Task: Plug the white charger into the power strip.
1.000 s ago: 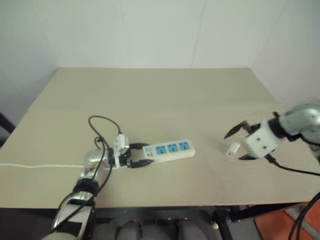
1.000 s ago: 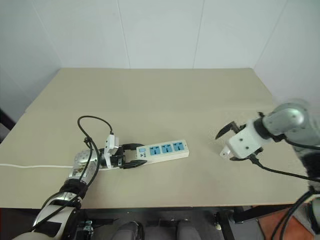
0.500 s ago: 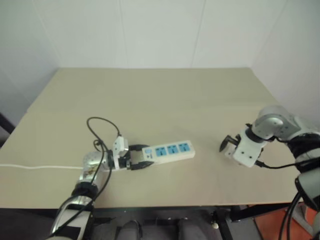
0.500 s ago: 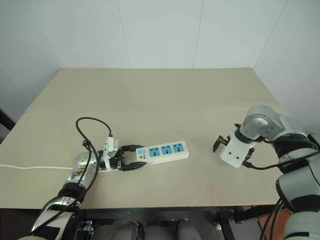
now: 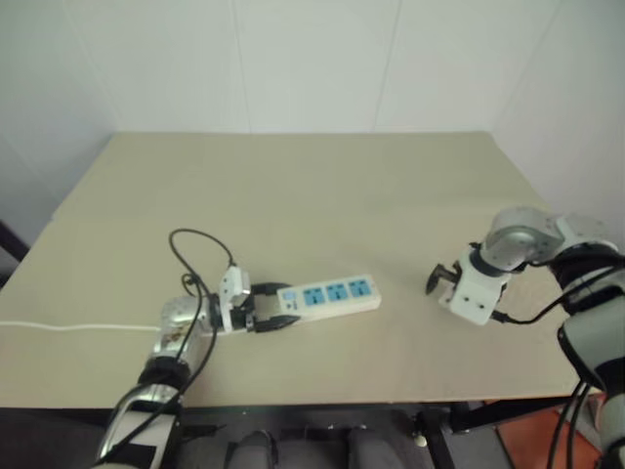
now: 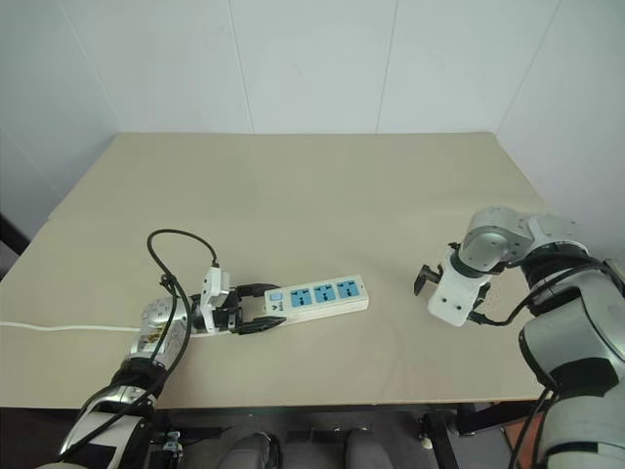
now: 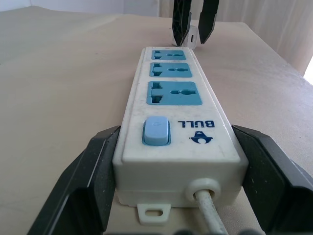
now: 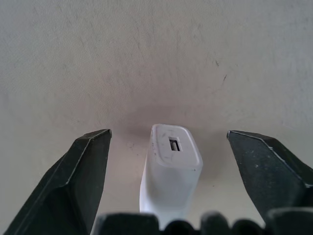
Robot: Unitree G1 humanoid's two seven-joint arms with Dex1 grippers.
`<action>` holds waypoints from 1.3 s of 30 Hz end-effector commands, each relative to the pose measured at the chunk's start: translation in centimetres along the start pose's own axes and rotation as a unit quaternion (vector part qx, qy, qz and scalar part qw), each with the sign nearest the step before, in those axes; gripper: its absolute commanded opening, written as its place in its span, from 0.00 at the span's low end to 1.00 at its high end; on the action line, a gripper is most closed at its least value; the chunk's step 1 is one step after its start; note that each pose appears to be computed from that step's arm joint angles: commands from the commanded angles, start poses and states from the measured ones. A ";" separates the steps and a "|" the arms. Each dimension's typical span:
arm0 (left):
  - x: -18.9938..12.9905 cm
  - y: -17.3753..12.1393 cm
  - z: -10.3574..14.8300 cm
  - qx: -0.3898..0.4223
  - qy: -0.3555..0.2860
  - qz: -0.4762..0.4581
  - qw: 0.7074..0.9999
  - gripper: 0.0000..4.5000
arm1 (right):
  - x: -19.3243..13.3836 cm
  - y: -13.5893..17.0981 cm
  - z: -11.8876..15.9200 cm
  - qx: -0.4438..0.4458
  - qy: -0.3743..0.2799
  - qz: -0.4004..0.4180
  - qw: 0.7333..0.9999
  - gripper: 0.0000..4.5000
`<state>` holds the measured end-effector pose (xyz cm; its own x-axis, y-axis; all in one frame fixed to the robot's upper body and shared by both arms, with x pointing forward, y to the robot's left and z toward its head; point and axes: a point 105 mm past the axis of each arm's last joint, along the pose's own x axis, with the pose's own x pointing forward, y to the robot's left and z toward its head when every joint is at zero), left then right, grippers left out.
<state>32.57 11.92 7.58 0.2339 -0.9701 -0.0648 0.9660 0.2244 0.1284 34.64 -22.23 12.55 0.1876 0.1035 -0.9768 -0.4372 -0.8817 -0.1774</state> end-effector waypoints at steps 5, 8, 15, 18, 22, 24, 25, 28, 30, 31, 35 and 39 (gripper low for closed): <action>0.1 -0.7 -0.6 -0.001 0.017 -0.016 1.000 0.72 | -0.5 -0.5 -0.3 -0.017 0.009 -0.008 1.000 0.39; 0.2 -0.6 -0.6 0.000 0.018 -0.018 1.000 0.72 | -0.5 -0.5 -0.4 -0.016 0.012 -0.009 1.000 0.25; 0.8 -0.1 0.0 0.006 0.019 -0.035 0.999 0.72 | -1.3 -0.9 -0.8 0.007 0.023 -0.070 0.997 0.25; 1.1 0.1 0.4 0.015 0.021 -0.053 0.998 0.72 | -3.4 -2.3 -1.6 0.080 0.021 -0.173 0.981 0.25; 1.0 0.4 0.8 0.022 0.026 -0.071 0.997 0.72 | -7.3 -4.6 -1.5 0.180 -0.036 -0.340 0.922 0.25; 0.9 0.4 0.9 0.027 0.030 -0.078 0.996 0.72 | -9.5 -6.0 -0.8 0.248 -0.111 -0.422 0.865 0.25; 0.9 0.5 0.9 0.028 0.031 -0.080 0.996 0.72 | -10.5 -6.6 -0.3 0.273 -0.153 -0.454 0.834 0.25; 1.1 0.5 0.7 0.027 0.026 -0.081 0.996 0.72 | -12.4 -7.8 1.3 0.349 -0.289 -0.511 0.730 0.25; 1.3 0.4 0.5 0.032 0.024 -0.081 0.996 0.72 | -12.2 -8.4 2.4 0.390 -0.363 -0.519 0.669 0.25; 1.4 0.4 0.5 0.033 0.024 -0.082 0.996 0.72 | -11.7 -8.7 3.0 0.410 -0.395 -0.515 0.641 0.25; 1.5 0.5 0.6 0.034 0.020 -0.085 0.996 0.72 | -9.9 -9.8 5.0 0.455 -0.468 -0.491 0.577 0.25; 1.5 0.5 1.0 0.031 0.011 -0.096 0.995 0.72 | -8.4 -11.0 5.8 0.481 -0.513 -0.483 0.522 0.25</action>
<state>33.34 10.86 8.00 0.0878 -0.9898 -0.1121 0.9859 0.0702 0.1521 33.12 -10.62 20.46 0.3769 0.9203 0.1051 -0.9134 0.3881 -0.1227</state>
